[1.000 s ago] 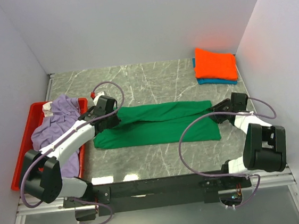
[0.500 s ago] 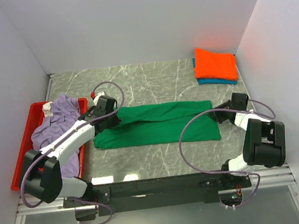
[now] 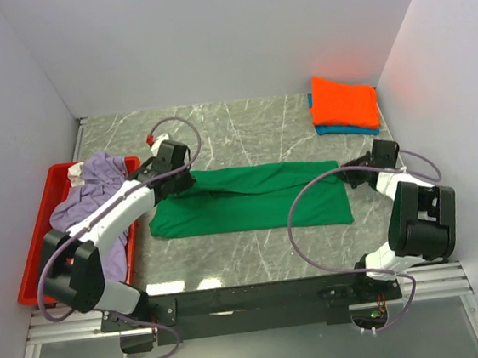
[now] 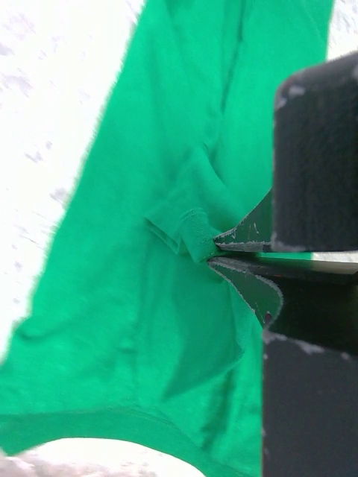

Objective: Fold and stack the t-shirts
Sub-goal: Fold the tshirt

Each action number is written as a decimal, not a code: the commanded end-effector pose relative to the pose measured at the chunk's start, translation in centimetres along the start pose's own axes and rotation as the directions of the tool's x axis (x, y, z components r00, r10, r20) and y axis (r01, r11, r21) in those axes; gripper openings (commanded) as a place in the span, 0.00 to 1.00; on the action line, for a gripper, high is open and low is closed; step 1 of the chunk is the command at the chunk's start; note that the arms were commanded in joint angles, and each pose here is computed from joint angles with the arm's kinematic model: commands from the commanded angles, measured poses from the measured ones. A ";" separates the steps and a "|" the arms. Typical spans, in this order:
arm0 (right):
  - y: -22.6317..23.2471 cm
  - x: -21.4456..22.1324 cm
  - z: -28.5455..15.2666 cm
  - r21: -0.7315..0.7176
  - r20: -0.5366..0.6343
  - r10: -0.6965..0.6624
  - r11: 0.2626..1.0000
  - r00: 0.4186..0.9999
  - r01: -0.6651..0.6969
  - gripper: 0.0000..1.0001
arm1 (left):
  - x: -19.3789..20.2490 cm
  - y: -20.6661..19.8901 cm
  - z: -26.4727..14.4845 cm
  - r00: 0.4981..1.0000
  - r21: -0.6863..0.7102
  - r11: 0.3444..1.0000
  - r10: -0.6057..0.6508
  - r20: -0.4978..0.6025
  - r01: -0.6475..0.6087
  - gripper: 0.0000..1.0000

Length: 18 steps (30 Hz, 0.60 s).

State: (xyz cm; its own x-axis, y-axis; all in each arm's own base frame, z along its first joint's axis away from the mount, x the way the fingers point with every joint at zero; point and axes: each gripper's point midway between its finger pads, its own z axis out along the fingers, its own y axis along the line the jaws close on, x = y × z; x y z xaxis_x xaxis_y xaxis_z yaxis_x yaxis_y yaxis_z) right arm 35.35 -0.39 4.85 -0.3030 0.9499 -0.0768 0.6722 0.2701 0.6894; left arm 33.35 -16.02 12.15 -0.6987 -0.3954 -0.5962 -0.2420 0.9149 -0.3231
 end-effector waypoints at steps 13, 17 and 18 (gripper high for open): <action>8.1 -4.1 -1.7 -0.095 0.057 -0.126 0.987 0.990 0.132 0.18 | -9.3 -5.3 0.5 0.988 -0.022 0.999 0.039 0.147 -0.036 0.00; 5.1 -2.2 -1.8 -0.091 0.007 -0.084 0.992 0.996 0.084 0.45 | -8.2 -4.7 0.8 0.991 -0.017 0.999 0.033 0.129 -0.031 0.00; 4.8 -2.0 -1.8 -0.095 -0.001 -0.082 0.992 0.997 0.081 0.45 | -8.0 -4.7 0.8 0.992 -0.010 0.999 0.033 0.124 -0.032 0.00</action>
State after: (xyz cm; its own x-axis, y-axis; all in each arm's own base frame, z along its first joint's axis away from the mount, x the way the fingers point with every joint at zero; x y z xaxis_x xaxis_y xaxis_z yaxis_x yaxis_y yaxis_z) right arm 39.49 -1.65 9.69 -0.3514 0.9217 -0.1642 0.5816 0.3524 0.7332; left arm 41.00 -17.63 17.71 -0.6198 -0.3829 -0.6850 -0.2355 0.9234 -0.3031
